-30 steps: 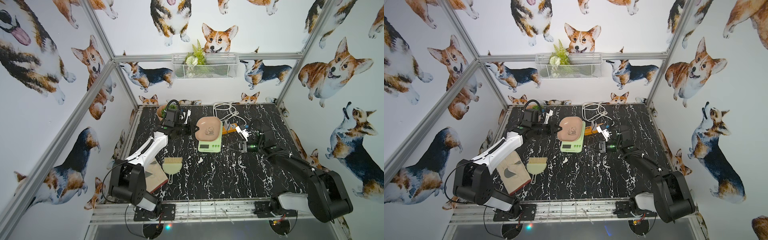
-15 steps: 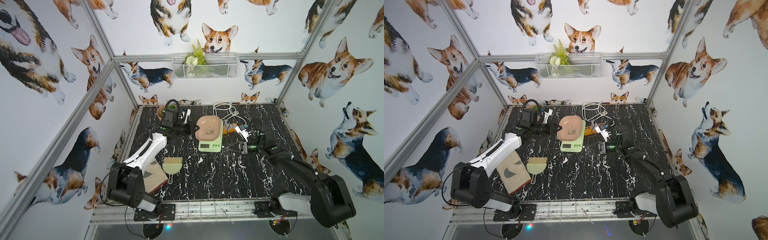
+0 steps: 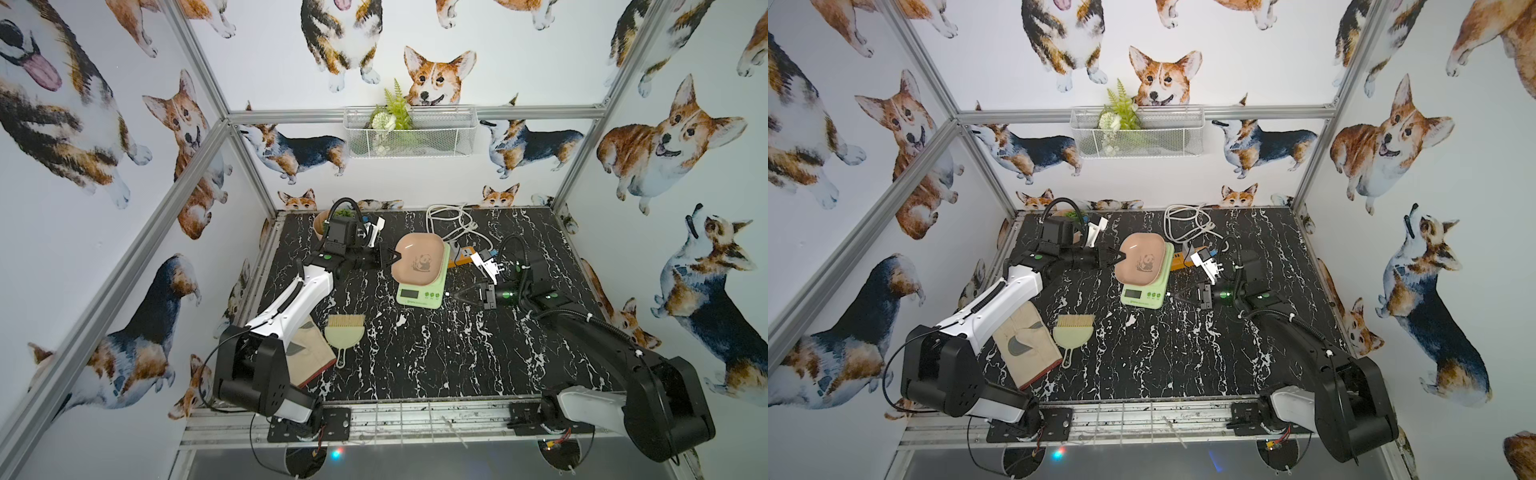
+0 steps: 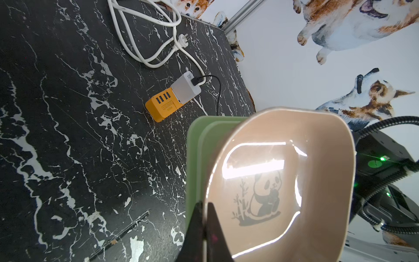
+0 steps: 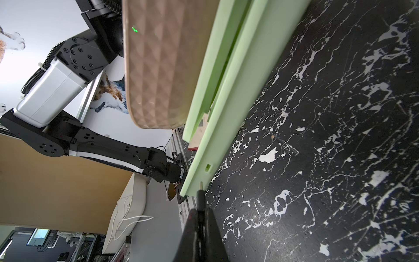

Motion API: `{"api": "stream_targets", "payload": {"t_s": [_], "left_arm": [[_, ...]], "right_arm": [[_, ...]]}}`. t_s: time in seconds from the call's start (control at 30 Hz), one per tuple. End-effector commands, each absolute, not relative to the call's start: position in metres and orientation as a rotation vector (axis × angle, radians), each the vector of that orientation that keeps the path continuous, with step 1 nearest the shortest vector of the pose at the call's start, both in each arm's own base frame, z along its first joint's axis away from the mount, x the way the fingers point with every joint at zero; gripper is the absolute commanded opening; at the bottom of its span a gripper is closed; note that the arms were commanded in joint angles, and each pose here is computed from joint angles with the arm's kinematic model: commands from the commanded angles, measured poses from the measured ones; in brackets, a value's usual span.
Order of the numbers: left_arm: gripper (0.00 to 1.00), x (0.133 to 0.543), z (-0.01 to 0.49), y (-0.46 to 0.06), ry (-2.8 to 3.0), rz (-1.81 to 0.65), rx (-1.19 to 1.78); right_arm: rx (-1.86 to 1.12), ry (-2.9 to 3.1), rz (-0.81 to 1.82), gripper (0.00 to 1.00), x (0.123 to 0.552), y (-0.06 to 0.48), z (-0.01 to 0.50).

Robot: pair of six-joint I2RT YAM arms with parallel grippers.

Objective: Charge the electronic scale
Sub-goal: Insert the charging cable into the electronic scale.

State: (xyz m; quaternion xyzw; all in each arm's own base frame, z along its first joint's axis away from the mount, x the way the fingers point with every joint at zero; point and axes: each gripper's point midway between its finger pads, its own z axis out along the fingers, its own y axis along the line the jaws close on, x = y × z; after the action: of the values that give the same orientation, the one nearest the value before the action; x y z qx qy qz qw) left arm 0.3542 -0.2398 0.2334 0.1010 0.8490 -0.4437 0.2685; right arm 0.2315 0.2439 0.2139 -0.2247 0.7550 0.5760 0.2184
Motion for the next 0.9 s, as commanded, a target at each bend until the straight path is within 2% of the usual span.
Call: {"api": "stream_targets", "payload": {"t_s": [0.0, 0.87], "left_arm": [[0.00, 0.352, 0.251, -0.245, 2.221, -1.245, 0.331], [0.00, 0.351, 0.251, -0.248, 2.211, -1.268, 0.334]], "right_arm": [[-0.642, 2.073, 1.578, 0.00, 0.234, 0.244, 0.217], [-0.657, 2.041, 1.604, 0.00, 0.238, 0.254, 0.227]]}}
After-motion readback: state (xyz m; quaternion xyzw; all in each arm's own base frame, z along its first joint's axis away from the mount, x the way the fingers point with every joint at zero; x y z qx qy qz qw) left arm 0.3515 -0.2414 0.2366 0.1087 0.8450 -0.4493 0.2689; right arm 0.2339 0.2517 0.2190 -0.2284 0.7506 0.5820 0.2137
